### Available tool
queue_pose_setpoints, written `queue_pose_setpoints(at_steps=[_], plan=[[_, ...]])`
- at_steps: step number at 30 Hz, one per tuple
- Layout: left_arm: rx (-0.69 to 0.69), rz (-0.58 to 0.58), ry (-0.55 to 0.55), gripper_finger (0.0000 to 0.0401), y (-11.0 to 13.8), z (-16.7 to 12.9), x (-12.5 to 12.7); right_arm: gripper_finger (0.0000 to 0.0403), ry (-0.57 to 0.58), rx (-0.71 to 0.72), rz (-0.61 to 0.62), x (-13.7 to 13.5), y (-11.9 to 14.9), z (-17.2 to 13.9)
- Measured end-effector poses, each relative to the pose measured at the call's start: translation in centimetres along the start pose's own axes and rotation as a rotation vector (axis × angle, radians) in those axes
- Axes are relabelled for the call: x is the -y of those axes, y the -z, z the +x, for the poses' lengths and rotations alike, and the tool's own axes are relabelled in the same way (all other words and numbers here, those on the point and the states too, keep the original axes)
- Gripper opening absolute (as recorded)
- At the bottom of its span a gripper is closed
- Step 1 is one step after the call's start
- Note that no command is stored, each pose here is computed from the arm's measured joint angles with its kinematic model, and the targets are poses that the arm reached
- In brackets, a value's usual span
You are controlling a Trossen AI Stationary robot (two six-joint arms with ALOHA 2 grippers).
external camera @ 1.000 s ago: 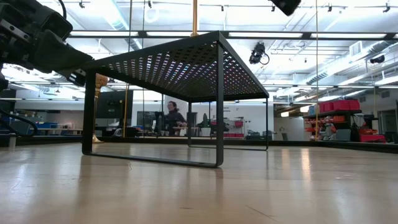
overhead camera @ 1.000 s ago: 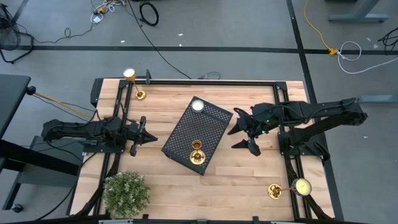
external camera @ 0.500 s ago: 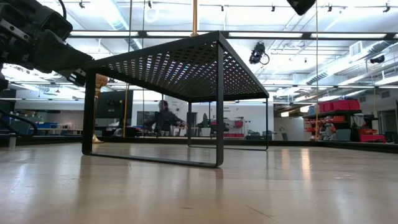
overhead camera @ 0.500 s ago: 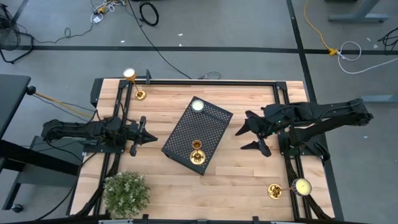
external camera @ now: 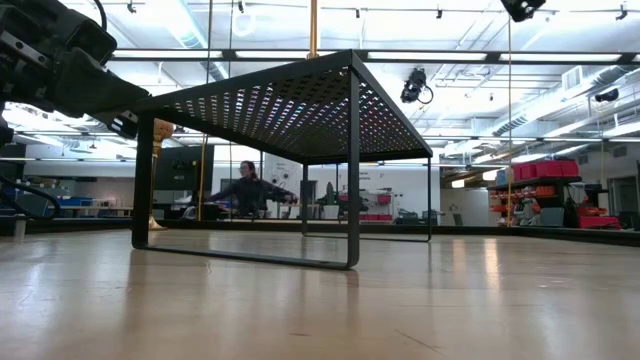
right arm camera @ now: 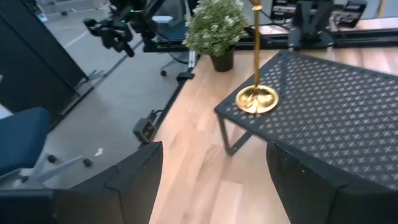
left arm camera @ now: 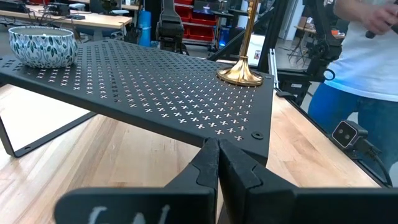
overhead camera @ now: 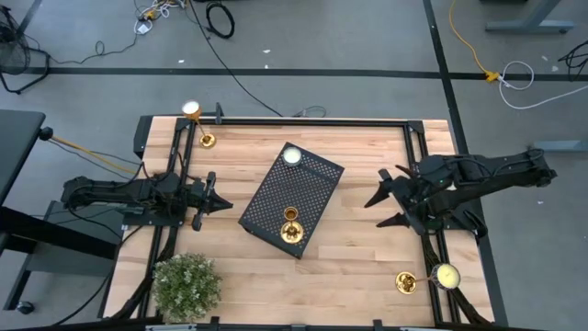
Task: Stock candles on shelf
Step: Put the red scented candle on the shelf
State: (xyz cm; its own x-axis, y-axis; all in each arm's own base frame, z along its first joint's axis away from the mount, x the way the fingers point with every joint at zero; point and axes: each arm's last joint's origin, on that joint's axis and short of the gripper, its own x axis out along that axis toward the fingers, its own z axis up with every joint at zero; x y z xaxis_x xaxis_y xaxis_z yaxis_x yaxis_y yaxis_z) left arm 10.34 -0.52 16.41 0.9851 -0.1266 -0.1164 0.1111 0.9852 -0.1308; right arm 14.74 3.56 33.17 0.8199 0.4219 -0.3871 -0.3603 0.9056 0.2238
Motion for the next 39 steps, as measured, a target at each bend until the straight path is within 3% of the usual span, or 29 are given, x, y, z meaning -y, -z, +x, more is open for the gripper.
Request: queue_pose_setpoints(at_steps=[32, 39], plan=[[0.0, 0.0, 0.0, 0.0014, 0.0, 0.0, 0.0, 0.0286, -0.001, -0.082, 0.019, 0.1, 1.2, 0.1], [0.0, 0.0, 0.0, 0.0014, 0.0, 0.0, 0.0, 0.0286, -0.052, -0.085, 0.041, -0.3, 1.5, -0.9]])
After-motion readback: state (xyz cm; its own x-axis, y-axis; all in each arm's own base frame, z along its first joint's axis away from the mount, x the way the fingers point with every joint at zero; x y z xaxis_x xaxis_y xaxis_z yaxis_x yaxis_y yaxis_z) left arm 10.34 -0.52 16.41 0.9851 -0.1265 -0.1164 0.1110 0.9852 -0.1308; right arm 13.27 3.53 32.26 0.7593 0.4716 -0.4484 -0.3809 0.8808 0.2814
